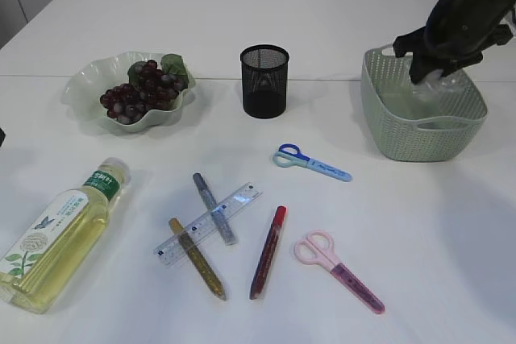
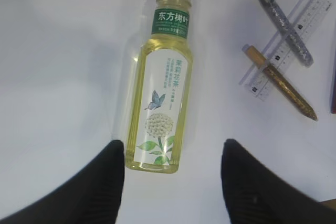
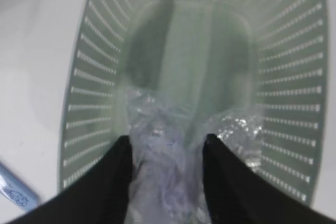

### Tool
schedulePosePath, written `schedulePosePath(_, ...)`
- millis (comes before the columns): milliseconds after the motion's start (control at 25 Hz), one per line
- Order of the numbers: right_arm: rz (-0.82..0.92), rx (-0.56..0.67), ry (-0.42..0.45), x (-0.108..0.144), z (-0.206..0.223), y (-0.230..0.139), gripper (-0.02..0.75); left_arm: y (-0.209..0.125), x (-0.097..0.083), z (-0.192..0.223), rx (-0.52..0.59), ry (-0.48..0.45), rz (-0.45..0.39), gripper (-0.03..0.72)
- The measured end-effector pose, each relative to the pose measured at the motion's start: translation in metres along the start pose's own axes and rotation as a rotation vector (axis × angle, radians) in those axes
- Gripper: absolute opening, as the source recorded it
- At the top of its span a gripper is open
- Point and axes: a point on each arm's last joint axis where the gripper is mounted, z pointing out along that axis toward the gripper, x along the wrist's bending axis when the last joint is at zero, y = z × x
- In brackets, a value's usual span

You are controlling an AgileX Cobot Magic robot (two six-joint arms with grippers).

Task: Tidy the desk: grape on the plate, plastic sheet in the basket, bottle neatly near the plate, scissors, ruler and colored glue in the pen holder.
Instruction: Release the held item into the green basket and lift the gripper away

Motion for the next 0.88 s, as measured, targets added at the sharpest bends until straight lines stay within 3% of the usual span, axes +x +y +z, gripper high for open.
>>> schedulePosePath(160,0.001,0.016,0.003,0.0,0.008,-0.002,0.472,0.0,-0.002,0.0,0.0,-0.017,-0.01,0.426)
schedulePosePath(280,0.001,0.004,0.002,0.0,0.005,0.002,0.53,0.0,-0.002,0.0,0.0,-0.021,-0.013,0.426)
schedulePosePath(640,0.02,0.168,0.041,0.003,-0.026,-0.008,0.526,0.0,-0.002,0.0,0.0,-0.023,-0.014,0.426)
schedulePosePath(880,0.021,0.184,0.048,0.004,-0.07,-0.02,0.481,-0.001,-0.002,0.0,0.007,-0.023,-0.014,0.426)
